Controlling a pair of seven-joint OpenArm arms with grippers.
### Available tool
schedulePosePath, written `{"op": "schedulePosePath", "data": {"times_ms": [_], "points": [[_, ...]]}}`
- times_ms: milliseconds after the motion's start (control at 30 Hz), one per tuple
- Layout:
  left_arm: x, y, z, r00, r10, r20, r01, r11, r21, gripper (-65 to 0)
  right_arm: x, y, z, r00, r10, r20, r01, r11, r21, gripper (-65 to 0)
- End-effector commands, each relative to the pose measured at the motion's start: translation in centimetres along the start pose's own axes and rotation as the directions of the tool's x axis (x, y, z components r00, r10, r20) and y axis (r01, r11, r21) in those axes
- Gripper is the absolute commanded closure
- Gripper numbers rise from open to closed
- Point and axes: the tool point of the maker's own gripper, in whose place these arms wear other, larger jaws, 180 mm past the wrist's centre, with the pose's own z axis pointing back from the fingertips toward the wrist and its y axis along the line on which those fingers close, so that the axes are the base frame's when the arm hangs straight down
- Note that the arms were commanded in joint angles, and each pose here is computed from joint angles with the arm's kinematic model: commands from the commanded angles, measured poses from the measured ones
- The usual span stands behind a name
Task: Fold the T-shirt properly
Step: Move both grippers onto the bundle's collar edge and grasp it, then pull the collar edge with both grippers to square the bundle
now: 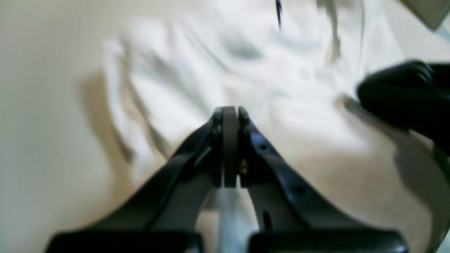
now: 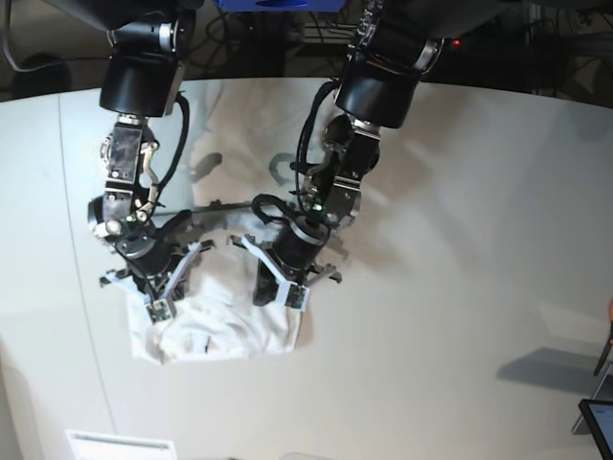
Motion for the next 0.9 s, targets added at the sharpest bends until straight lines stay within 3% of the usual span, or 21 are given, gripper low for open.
{"op": "schedulePosePath", "data": {"times_ms": [0,233,333,467,700,767,867], "points": [[4.0,-0.7,-0.7,0.996,-0.011,0.088,0.013,1.000,-0.022,0.0,3.9,-1.1,0.2,0.995,0.012,0.100,-0.010,1.000,-0.024,-2.2],[7.2,0.2,-3.1,0.993,-0.049,0.108,0.051,0.999,-0.017,0.0,6.8,-2.9,-2.0,0.993,0.016,0.116,-0.013,1.000,-0.020,-2.2],[7.4,0.5,-4.4,0.993,-0.051,0.109,0.053,0.999,-0.014,0.0,7.4,-4.1,-3.3,0.992,-0.044,0.116,0.046,0.999,-0.015,-2.2],[6.2,2.2,-5.8,0.994,-0.056,0.092,0.056,0.998,0.009,0.0,8.7,-5.0,-5.5,0.974,-0.158,0.162,0.156,0.987,0.025,-2.2],[3.9,3.5,-6.3,0.997,-0.054,0.048,0.052,0.998,0.030,0.0,9.1,-6.7,-6.8,0.962,-0.211,0.175,0.207,0.978,0.038,-2.2],[2.5,3.7,-6.3,0.999,-0.048,0.007,0.048,0.998,0.035,0.0,7.5,-8.5,-6.7,0.948,-0.272,0.164,0.273,0.962,0.014,-2.2],[0.7,3.9,-6.0,0.999,-0.039,-0.032,0.040,0.998,0.040,0.0,4.6,-7.4,-7.6,0.928,-0.358,0.107,0.356,0.934,0.040,-2.2]]}}
